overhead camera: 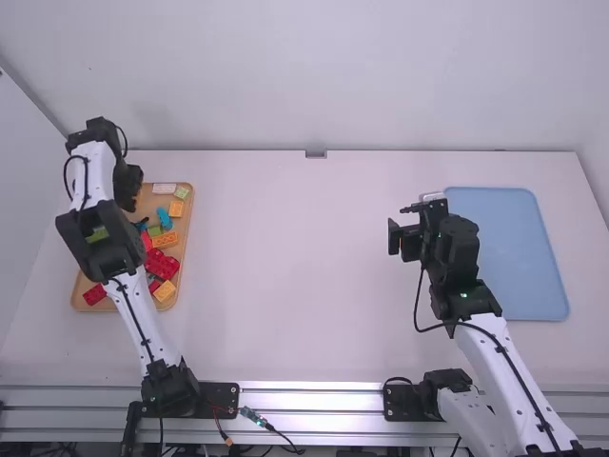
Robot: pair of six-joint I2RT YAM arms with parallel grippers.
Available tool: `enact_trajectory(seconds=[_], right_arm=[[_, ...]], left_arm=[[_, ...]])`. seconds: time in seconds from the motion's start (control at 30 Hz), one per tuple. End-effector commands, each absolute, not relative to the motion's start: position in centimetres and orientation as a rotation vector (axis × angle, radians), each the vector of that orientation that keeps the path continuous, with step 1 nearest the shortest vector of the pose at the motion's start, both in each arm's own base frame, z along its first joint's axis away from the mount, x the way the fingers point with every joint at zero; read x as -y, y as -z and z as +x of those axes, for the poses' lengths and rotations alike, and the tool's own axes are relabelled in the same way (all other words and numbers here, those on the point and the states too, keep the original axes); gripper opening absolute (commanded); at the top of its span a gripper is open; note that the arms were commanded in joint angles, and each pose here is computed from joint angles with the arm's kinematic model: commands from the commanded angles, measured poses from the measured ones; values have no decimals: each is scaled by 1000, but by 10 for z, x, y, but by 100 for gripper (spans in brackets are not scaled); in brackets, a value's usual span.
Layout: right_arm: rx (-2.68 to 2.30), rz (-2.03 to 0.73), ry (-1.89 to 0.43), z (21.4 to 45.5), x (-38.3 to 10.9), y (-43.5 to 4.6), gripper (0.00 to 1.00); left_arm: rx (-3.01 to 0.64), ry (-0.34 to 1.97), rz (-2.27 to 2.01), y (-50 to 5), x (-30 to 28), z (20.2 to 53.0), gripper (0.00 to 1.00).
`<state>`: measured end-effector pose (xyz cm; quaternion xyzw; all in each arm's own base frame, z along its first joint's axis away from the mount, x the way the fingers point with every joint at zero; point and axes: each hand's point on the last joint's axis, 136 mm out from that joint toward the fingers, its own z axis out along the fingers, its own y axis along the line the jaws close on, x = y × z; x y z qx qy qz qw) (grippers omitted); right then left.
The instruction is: Assemble lego blocks to make yellow taxi
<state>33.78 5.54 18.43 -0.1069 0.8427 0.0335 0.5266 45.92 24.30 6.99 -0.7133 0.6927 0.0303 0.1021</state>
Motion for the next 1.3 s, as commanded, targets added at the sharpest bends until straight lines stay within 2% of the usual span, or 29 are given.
enact_trajectory(seconds=[0.0,0.3,0.47,0.67,0.83,1.03,1.13,1.27], right_arm=[[-1986,-259,-82,341,-57,-196,99],[-1995,-152,-114,343,-47,-196,99],[-2008,-141,-123,341,-47,-194,99],[-2005,-169,-129,341,-54,-194,99],[-2006,-169,-129,340,-54,-194,99],[-2007,-160,-126,341,-51,-194,99],[-2007,-161,-128,341,-51,-193,99],[-2005,-171,-133,340,-54,-194,99]], left_arm=[[-2048,-102,-2094,-78,-241,460,2],[-2181,-35,-1961,-93,-221,470,2],[-2220,-164,-1857,-106,-190,476,2],[-2307,-181,-1670,-125,-126,494,2],[-2307,-326,-1479,-153,-69,495,2],[-2386,-320,-1345,-160,-28,492,2],[-2472,-236,-1293,-155,-10,492,2],[-2471,-222,-1299,-154,-9,487,2]])
